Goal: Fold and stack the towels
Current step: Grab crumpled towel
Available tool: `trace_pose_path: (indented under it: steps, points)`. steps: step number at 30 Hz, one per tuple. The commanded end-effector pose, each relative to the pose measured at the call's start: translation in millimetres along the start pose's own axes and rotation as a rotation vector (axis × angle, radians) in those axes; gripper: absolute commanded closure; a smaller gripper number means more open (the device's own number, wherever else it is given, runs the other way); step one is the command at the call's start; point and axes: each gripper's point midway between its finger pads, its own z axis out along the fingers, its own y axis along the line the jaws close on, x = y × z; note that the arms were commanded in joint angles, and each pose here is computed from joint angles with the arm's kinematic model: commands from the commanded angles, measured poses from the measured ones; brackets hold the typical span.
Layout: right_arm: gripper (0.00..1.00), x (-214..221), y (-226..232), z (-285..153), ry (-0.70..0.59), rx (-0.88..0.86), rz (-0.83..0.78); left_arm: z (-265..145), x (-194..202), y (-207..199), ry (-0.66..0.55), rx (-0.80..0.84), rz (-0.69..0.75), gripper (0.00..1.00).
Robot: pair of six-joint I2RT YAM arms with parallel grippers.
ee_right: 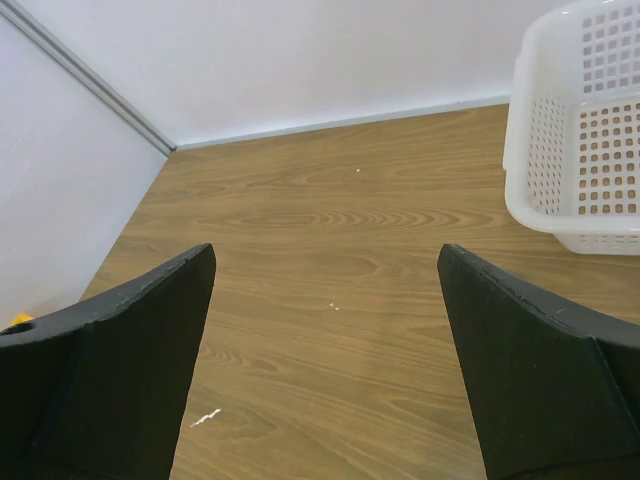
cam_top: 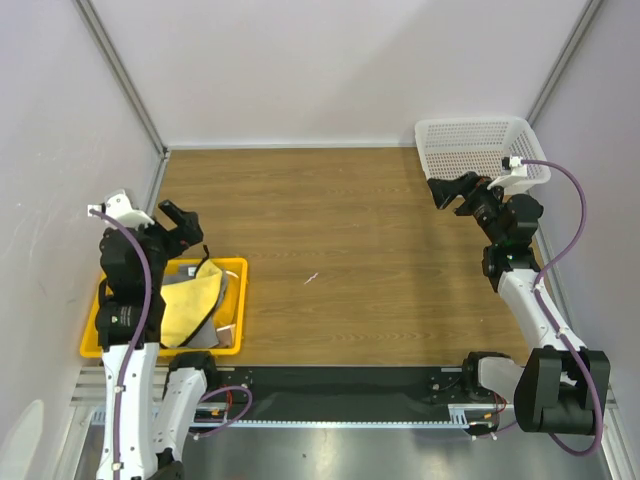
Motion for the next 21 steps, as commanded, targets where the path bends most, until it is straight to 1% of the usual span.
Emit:
trace_pose_path:
  steps: [1,4,8,10,11,13,15,18,20,21]
  points:
    - [0.0,-25.5,12.0,3.2,-0.056,-0.03,-0.045,-6.3,-17.9,9.4,-0.079,-0.061,-0.029,0.0]
    - [0.01,-25.5,11.5,3.5,-0.057,-0.028,-0.044,-8.2,-13.2,12.9,-0.064,-0.082,-0.057,0.0]
    - [0.0,-22.9,10.7,4.9,-0.049,-0.031,-0.038,-10.0,-6.3,9.1,-0.023,-0.071,-0.089,0.0]
    - [0.0,-23.0,12.1,5.0,-0.049,-0.037,-0.036,-10.8,-2.5,11.3,-0.006,-0.092,-0.126,0.0]
    - [0.0,-22.2,11.1,5.4,-0.046,-0.035,-0.035,-10.2,-1.8,18.5,-0.008,-0.141,-0.161,0.0]
    - [0.0,-22.4,11.1,5.7,-0.047,-0.036,-0.032,-13.2,10.0,33.4,0.042,-0.241,-0.197,0.0]
    - [0.0,-22.3,11.6,5.9,-0.046,-0.039,-0.031,-14.6,32.4,53.9,0.111,-0.382,-0.26,0.0]
    - [0.0,-22.1,13.3,5.1,-0.045,-0.043,-0.03,-19.9,60.8,73.2,0.173,-0.524,-0.35,0.0]
    - [0.0,-22.5,11.6,4.8,-0.048,-0.036,-0.034,-22.5,78.2,86.5,0.184,-0.602,-0.382,0.01]
    - [0.0,-22.1,10.9,5.1,-0.047,-0.034,-0.034,-24.3,90.3,91.5,0.193,-0.638,-0.423,0.0]
